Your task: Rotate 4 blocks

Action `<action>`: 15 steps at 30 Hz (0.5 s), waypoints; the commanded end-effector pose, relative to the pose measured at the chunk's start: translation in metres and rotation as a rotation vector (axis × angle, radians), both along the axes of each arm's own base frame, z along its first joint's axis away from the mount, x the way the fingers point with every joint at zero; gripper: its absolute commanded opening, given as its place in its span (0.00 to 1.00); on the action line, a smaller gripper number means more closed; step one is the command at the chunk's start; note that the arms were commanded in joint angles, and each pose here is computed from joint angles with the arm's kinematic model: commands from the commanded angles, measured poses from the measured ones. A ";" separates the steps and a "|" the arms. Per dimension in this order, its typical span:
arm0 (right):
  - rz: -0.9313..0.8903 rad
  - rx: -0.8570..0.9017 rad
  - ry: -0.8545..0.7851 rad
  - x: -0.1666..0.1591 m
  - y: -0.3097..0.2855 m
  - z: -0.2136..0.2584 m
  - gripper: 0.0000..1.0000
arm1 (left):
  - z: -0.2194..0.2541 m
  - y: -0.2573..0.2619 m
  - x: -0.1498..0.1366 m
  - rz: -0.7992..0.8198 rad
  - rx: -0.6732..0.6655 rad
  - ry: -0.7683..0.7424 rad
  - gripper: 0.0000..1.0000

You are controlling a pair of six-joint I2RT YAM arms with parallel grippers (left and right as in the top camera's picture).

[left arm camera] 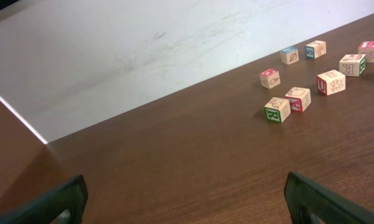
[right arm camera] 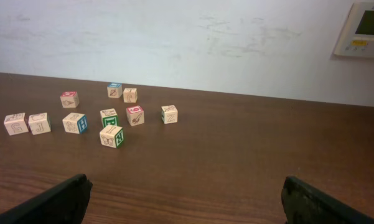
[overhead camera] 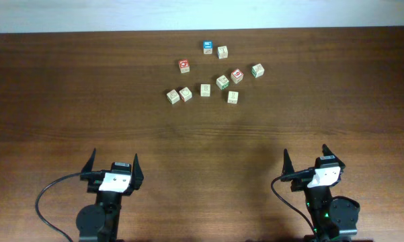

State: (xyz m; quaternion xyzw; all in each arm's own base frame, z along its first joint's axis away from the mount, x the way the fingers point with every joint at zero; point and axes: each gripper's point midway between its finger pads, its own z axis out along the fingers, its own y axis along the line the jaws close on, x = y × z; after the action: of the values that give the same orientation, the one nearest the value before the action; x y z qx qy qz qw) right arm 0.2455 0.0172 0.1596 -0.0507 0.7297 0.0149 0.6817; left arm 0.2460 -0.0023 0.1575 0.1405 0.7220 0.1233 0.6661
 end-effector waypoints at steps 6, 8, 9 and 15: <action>0.002 0.004 0.000 0.000 0.001 -0.002 0.98 | -0.001 0.003 0.000 0.016 0.014 -0.002 0.99; 0.003 0.004 -0.001 0.000 0.001 -0.001 0.98 | -0.001 0.004 0.000 0.017 0.014 -0.002 0.99; 0.003 0.005 -0.003 0.000 0.001 0.000 0.98 | 0.000 0.004 0.000 0.021 0.014 -0.004 0.99; 0.003 0.004 -0.012 -0.001 0.001 0.004 0.98 | 0.005 0.004 -0.001 0.021 0.014 -0.008 0.99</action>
State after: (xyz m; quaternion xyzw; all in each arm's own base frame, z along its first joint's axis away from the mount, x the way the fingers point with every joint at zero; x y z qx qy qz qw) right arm 0.2455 0.0172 0.1596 -0.0507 0.7297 0.0149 0.6817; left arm 0.2459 -0.0014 0.1567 0.1391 0.7234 0.1249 0.6647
